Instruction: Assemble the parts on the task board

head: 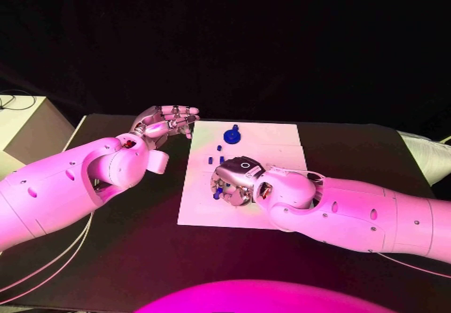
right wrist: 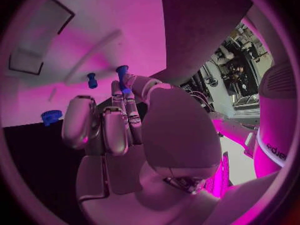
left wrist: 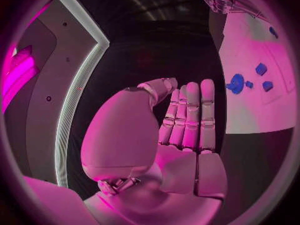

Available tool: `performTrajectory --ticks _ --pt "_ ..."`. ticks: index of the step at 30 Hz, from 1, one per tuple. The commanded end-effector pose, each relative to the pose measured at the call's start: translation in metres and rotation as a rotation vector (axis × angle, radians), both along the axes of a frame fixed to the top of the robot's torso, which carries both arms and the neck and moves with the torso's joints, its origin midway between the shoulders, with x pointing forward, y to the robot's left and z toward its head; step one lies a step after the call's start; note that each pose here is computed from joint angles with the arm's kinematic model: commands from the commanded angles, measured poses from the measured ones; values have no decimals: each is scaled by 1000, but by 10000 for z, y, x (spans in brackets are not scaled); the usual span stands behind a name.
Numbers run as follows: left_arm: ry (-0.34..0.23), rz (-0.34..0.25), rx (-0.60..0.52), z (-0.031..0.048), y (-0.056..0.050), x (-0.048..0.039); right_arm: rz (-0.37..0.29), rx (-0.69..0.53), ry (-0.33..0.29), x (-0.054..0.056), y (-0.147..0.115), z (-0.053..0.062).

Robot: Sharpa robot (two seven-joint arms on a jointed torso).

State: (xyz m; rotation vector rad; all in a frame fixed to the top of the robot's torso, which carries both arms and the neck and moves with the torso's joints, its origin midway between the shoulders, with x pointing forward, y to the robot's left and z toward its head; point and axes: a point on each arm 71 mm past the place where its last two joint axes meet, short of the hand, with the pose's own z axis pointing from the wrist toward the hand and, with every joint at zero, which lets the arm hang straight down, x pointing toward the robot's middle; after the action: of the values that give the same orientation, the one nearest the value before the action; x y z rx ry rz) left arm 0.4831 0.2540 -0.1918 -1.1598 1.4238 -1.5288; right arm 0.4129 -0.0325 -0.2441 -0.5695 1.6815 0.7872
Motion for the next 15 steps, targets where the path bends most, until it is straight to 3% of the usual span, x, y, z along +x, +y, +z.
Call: performTrajectory --ticks 1,15 --pt "-4 -16 -12 13 -22 -6 13 -29 8 -10 3 -61" --pt "-3 -16 -11 15 -16 -9 22 13 19 -11 -3 -71"
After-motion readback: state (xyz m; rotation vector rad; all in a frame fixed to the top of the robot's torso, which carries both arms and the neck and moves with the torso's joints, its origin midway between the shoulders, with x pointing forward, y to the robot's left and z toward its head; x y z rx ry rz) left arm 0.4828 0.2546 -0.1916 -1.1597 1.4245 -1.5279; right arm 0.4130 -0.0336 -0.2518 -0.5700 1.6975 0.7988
